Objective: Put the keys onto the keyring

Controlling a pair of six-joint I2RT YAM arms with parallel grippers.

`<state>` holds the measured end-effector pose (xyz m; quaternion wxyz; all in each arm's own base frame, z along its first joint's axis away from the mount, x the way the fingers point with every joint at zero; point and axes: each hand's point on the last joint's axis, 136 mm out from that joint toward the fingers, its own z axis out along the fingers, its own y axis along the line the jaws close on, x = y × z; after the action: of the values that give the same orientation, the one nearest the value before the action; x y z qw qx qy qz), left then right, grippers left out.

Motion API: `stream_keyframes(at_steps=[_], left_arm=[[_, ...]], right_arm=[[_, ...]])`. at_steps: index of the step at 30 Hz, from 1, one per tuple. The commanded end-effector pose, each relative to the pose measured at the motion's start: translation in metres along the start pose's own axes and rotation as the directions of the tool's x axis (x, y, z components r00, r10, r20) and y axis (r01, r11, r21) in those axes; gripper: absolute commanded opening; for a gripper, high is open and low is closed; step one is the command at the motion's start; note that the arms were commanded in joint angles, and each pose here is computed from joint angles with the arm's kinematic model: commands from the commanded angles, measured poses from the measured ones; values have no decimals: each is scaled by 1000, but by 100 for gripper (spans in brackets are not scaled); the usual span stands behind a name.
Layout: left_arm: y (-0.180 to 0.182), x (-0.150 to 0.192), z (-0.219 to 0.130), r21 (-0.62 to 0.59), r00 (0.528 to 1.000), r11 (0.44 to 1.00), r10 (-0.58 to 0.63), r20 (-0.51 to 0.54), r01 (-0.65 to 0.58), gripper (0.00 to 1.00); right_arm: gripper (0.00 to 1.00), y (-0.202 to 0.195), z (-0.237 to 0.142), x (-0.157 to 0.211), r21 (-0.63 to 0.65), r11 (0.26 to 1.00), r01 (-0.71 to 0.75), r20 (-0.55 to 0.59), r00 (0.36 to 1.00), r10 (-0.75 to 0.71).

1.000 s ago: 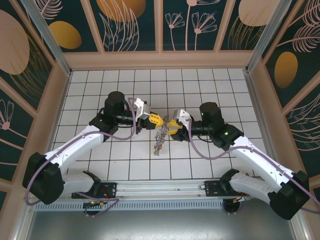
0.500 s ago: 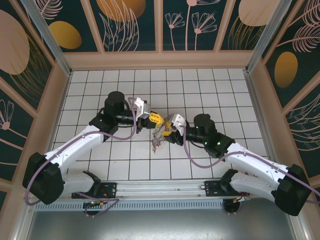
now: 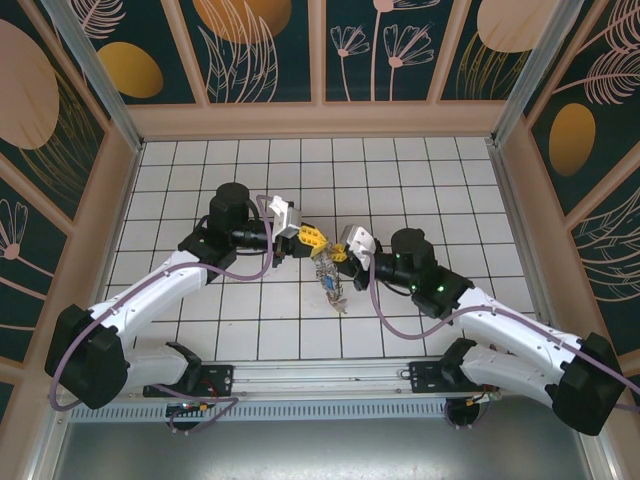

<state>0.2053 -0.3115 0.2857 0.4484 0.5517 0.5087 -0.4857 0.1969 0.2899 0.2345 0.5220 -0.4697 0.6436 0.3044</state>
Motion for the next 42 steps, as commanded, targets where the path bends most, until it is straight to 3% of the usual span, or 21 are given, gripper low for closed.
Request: stream_keyframes(at_steps=[1,11,17,24,29,33,36,42], left_arm=[[-2,-11,-5,-7,998,998,60,21,-60,0],[-11,-6,-4,51,998,997,63,20,-64,0],[-10,-11,-4,42,997,996,76,24,-77,0],[-2,8,-2,8,999,999,44,-27,-44,0],[3,16,-1,-15,999,999,36,-35,-37,0],[16,21,0,-84,999,996,-13,-49,9,0],[20,19,0,-103,998,993,-60,-28,57,1],[24,10,-9,-169,996,982,-87,16,89,24]], right_arm=[[0,-2,-10,-22,-1,999,50,13,999,-50],[0,-13,-13,-28,-14,997,74,-66,995,-75],[0,-11,-7,-27,-54,996,71,-87,993,-76],[0,-8,-17,-41,-65,990,123,-88,988,-128],[0,-18,-23,-43,-48,982,184,-185,964,-189],[0,-35,-27,-39,-24,951,308,-339,892,-298],[0,-48,-30,-38,-32,888,459,-475,775,-418],[0,-74,-26,-60,-73,732,678,-590,562,-579]])
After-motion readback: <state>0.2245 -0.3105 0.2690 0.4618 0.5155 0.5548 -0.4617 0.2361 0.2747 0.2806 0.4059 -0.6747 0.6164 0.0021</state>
